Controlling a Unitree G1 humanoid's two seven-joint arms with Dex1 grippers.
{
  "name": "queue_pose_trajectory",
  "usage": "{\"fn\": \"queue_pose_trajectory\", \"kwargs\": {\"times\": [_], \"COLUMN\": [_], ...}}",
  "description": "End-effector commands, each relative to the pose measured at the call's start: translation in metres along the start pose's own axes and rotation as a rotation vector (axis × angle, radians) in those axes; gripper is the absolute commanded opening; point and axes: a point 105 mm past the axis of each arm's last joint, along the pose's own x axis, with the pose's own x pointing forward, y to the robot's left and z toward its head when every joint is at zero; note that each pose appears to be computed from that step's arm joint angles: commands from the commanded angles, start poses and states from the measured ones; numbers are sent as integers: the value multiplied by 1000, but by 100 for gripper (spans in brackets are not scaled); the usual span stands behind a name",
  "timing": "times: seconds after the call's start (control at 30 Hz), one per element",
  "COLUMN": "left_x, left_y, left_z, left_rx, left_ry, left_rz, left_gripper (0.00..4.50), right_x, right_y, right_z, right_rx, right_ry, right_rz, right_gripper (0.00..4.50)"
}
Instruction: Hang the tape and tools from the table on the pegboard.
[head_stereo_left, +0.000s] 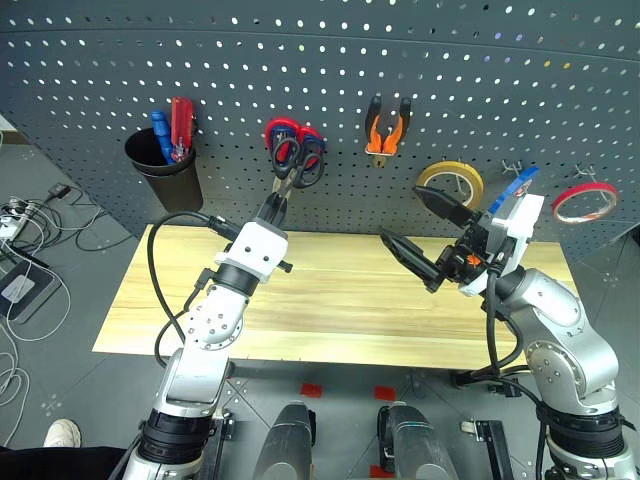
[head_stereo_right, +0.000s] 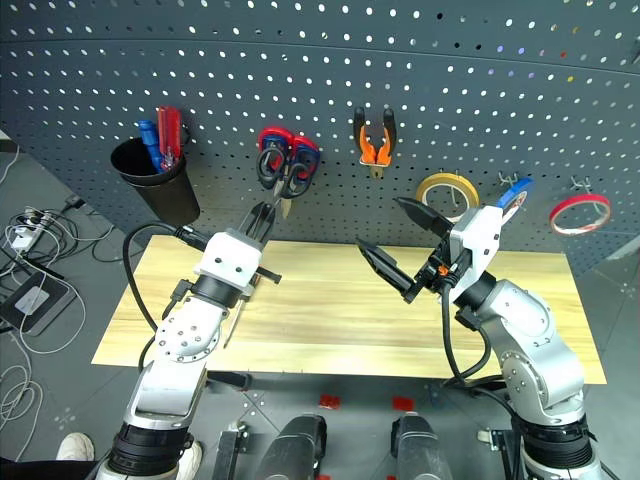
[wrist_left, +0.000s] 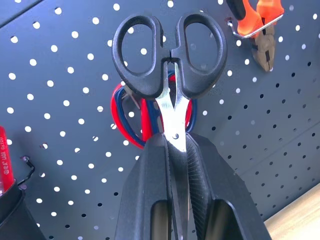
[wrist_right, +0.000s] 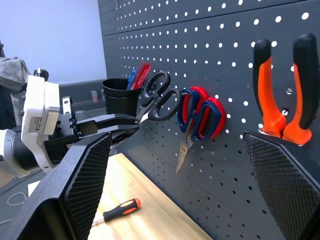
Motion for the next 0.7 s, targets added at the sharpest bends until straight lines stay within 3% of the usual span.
{"fn": "queue_pose_trajectory", "kwargs": {"times": [0.03, 0.43, 0.7], "left_x": [-1, -1, -2], "left_y": [10, 14, -1], "left_z": [8, -11, -19], "left_rx": [5, -13, -39], "left_ry": [-39, 24, 55], "left_rz": [51, 74, 5], "left_gripper": [17, 17, 17], "right_x": [0, -1, -1], "right_y": [3, 3, 5], "right_z": [9, 6, 4], "right_rx": [-41, -54, -51], "right_ry": [-39, -20, -8], "right_rz": [2, -8, -14], "right_gripper": [450, 450, 450]}}
